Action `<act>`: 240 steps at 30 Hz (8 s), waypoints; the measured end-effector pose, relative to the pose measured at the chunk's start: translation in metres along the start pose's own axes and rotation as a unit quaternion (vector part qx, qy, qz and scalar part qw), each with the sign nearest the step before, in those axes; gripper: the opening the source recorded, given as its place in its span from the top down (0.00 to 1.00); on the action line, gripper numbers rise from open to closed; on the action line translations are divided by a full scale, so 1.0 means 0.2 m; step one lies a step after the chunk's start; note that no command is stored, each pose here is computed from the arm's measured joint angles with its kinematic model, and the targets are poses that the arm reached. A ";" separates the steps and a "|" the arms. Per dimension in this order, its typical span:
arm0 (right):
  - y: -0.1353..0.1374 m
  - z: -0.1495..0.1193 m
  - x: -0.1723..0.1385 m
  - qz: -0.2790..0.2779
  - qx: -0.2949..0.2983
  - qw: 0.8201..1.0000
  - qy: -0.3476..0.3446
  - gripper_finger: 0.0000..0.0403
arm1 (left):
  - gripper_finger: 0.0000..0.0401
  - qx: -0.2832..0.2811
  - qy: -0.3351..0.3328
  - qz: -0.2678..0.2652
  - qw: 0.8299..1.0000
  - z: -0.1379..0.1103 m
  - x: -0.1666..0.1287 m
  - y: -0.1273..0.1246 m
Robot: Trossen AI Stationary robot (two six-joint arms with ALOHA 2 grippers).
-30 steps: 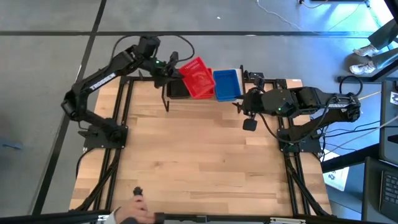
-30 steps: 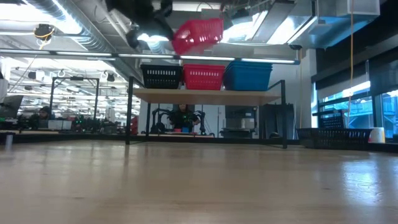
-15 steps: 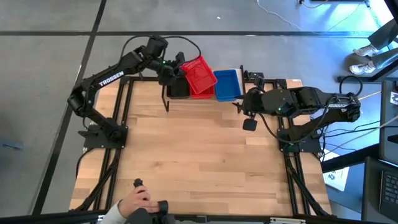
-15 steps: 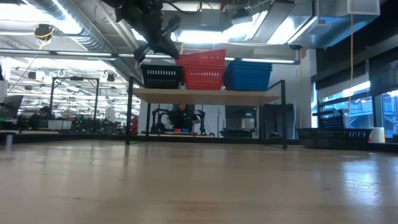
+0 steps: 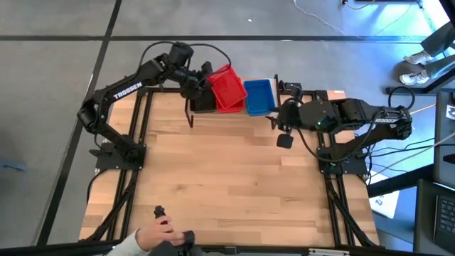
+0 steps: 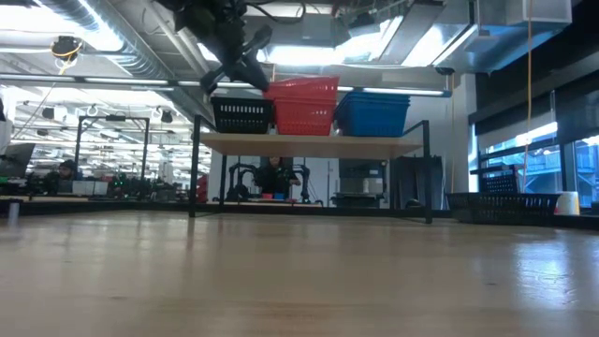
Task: Stack baskets on shelf by color
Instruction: Stack the red bin on the red bin on the shelf, then stack the black bin on the black bin on the shelf
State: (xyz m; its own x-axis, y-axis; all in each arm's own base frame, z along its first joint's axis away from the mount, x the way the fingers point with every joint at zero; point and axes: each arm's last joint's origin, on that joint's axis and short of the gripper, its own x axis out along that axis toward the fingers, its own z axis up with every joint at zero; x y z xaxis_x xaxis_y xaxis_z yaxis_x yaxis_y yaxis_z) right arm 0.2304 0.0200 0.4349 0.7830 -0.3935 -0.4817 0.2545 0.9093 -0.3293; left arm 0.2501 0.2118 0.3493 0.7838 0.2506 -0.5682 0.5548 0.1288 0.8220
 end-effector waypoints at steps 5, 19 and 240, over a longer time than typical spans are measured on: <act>-0.01 0.00 0.01 -0.004 0.004 1.000 0.001 0.75 | 0.94 0.007 0.019 -0.006 1.000 0.04 0.02 0.01; -0.02 0.00 0.01 -0.007 0.018 1.000 0.002 0.75 | 0.88 -0.004 0.122 0.024 0.992 0.09 0.04 0.08; -0.22 -0.14 1.12 0.269 -0.023 0.951 0.152 1.00 | 0.87 -0.696 0.059 -0.006 0.715 0.48 -0.42 0.02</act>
State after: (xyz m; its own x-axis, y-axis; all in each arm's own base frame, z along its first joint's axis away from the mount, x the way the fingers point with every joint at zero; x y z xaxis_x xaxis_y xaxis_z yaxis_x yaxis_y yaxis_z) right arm 0.3782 -0.1125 0.3197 0.5914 0.0995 -0.8002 -0.1673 0.9859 -0.0011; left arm 0.2133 0.0984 0.3968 0.7071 0.3101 -0.6355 -0.3188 0.9420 0.1050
